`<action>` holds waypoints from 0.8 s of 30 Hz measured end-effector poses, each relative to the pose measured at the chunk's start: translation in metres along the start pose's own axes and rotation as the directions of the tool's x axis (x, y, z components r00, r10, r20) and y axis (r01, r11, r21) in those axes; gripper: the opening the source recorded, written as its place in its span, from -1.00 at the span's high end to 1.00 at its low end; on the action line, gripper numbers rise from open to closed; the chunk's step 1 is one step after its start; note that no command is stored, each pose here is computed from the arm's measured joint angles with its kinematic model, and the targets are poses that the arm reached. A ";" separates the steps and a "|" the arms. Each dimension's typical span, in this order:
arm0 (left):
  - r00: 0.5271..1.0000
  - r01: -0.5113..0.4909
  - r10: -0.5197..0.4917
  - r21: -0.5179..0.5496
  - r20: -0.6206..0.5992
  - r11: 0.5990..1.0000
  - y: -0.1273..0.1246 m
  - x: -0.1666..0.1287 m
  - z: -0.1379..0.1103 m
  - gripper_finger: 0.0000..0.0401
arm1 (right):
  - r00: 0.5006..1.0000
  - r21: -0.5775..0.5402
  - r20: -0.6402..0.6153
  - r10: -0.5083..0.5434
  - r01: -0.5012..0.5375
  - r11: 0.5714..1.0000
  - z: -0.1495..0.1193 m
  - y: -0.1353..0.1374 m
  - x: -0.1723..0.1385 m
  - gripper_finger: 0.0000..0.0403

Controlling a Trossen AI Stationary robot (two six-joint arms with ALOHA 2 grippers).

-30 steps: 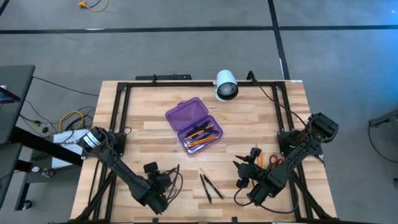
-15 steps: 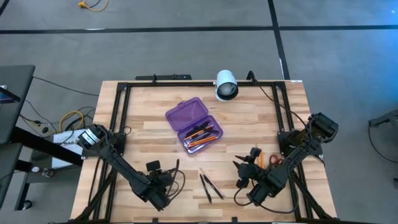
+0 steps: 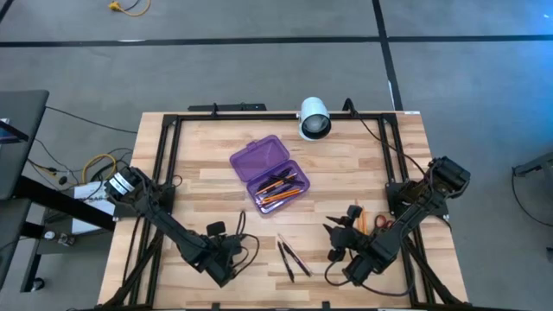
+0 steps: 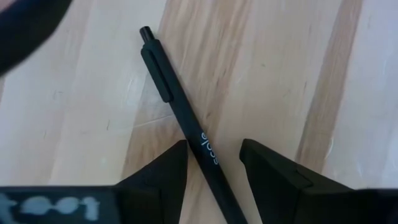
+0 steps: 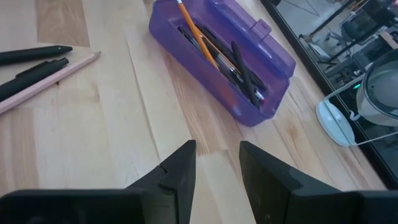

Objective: Pick & place school supplies into a supply box
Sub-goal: Put the black pen into the purple supply box

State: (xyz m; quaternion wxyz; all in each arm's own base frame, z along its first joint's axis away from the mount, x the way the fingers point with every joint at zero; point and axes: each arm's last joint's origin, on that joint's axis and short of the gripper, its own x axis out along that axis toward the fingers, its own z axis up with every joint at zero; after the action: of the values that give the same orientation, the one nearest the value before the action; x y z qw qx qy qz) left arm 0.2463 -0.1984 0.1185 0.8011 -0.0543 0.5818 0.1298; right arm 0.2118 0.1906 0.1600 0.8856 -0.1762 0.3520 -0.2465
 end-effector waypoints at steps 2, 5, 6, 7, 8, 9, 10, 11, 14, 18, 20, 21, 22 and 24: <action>1.000 0.010 -0.010 -0.002 -0.013 1.000 0.000 0.000 0.001 0.31 | 1.000 0.006 0.000 0.000 0.000 1.000 0.001 0.000 0.001 0.41; 1.000 0.023 -0.023 -0.002 -0.016 1.000 0.000 0.001 0.003 0.42 | 1.000 0.011 0.003 0.004 -0.004 1.000 0.001 0.001 0.001 0.41; 1.000 0.026 -0.026 -0.001 -0.014 1.000 0.000 0.001 0.003 0.46 | 1.000 0.011 0.003 0.004 -0.004 1.000 0.001 0.001 0.000 0.41; 1.000 0.028 -0.028 0.003 -0.013 1.000 0.000 0.001 0.003 0.50 | 1.000 0.011 0.003 0.004 -0.004 1.000 0.001 0.001 0.000 0.41; 1.000 0.029 -0.029 0.008 -0.012 1.000 0.000 0.001 0.004 0.54 | 1.000 0.011 0.003 0.004 -0.004 1.000 0.001 0.001 0.000 0.41; 1.000 0.029 -0.029 0.010 -0.011 1.000 0.000 0.001 0.004 0.57 | 1.000 0.010 0.003 0.004 -0.004 1.000 0.001 0.001 0.000 0.41; 1.000 0.029 -0.029 0.011 -0.012 1.000 0.001 0.001 0.004 0.60 | 1.000 0.010 0.003 0.004 -0.004 1.000 0.001 0.001 0.000 0.41; 0.999 0.030 -0.029 0.009 -0.012 1.000 0.001 0.001 0.005 0.62 | 1.000 0.010 0.003 0.004 -0.004 1.000 0.001 0.001 0.000 0.41; 0.999 0.037 -0.037 0.024 -0.021 0.999 0.001 0.001 0.005 0.71 | 1.000 0.010 0.003 0.004 -0.004 1.000 0.001 0.001 0.000 0.41; 0.998 0.048 -0.046 0.060 -0.033 0.997 0.001 0.001 0.005 0.83 | 1.000 0.010 0.003 0.004 -0.004 1.000 0.001 0.001 0.001 0.41; 0.998 0.049 -0.046 0.080 -0.036 0.996 0.001 0.001 0.005 0.88 | 1.000 0.011 0.002 0.004 -0.004 1.000 0.001 0.001 0.001 0.41; 0.998 0.048 -0.045 0.092 -0.036 0.995 0.001 0.001 0.005 0.91 | 1.000 0.011 0.002 0.004 -0.004 1.000 0.001 0.001 0.001 0.41; 0.998 0.048 -0.044 0.104 -0.036 0.993 0.001 0.001 0.005 0.92 | 1.000 0.010 0.003 0.004 -0.004 1.000 0.001 0.001 0.001 0.41; 0.999 0.045 -0.043 0.131 -0.023 0.990 0.001 0.001 0.006 0.92 | 1.000 0.010 0.003 0.004 -0.004 1.000 0.001 0.001 0.001 0.41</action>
State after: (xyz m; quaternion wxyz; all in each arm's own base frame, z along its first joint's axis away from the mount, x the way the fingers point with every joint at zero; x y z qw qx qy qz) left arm 0.2517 -0.1958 0.1194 0.7996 -0.0154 0.5960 0.0729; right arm 0.2129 0.1908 0.1601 0.8874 -0.1714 0.3499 -0.2463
